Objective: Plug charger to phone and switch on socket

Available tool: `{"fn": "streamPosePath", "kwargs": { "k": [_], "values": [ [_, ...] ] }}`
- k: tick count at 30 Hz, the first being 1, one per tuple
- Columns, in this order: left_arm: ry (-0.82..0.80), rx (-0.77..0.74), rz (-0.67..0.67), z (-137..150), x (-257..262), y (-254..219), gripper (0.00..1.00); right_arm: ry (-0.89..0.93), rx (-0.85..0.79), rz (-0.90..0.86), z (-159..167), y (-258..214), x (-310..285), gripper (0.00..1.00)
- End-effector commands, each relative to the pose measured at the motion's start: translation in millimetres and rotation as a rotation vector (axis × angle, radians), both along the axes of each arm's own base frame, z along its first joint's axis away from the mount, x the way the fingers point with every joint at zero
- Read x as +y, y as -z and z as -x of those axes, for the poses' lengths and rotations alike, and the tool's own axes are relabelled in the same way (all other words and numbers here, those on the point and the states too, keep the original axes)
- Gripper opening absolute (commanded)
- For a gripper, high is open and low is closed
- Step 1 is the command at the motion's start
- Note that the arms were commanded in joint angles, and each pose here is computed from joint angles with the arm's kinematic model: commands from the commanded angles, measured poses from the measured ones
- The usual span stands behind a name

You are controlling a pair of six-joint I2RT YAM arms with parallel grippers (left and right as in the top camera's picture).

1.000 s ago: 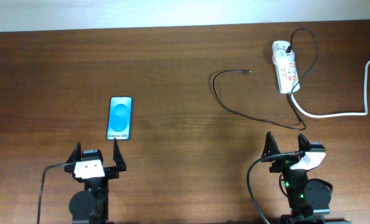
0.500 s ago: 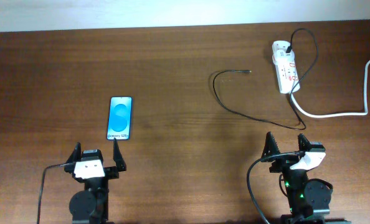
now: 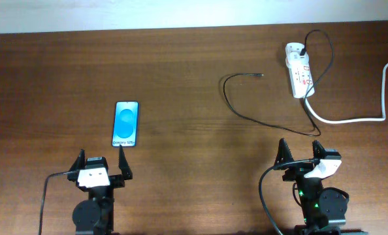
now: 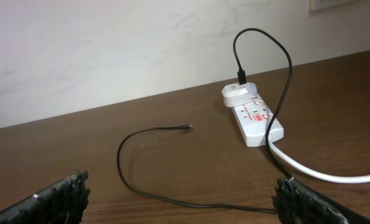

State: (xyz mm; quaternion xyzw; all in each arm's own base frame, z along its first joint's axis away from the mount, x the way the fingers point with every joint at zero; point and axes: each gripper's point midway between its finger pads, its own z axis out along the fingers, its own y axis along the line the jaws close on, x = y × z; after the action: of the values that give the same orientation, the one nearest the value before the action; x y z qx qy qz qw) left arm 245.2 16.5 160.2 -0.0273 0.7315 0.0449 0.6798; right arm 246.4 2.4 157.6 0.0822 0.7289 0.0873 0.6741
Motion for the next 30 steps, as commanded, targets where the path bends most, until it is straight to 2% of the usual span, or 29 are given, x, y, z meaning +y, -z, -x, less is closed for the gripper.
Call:
{"fn": "streamPosePath", "kwargs": {
  "k": [1, 30],
  "values": [
    [0.009, 0.000, -0.018, -0.1, -1.1, 1.4, 0.99, 0.018, 0.004, 0.000, 0.2, 2.4, -3.1, 0.98],
    [0.009, 0.000, -0.018, -0.1, -1.1, 1.4, 0.99, 0.018, 0.004, 0.000, 0.2, 2.4, -3.1, 0.98]
  ]
}}
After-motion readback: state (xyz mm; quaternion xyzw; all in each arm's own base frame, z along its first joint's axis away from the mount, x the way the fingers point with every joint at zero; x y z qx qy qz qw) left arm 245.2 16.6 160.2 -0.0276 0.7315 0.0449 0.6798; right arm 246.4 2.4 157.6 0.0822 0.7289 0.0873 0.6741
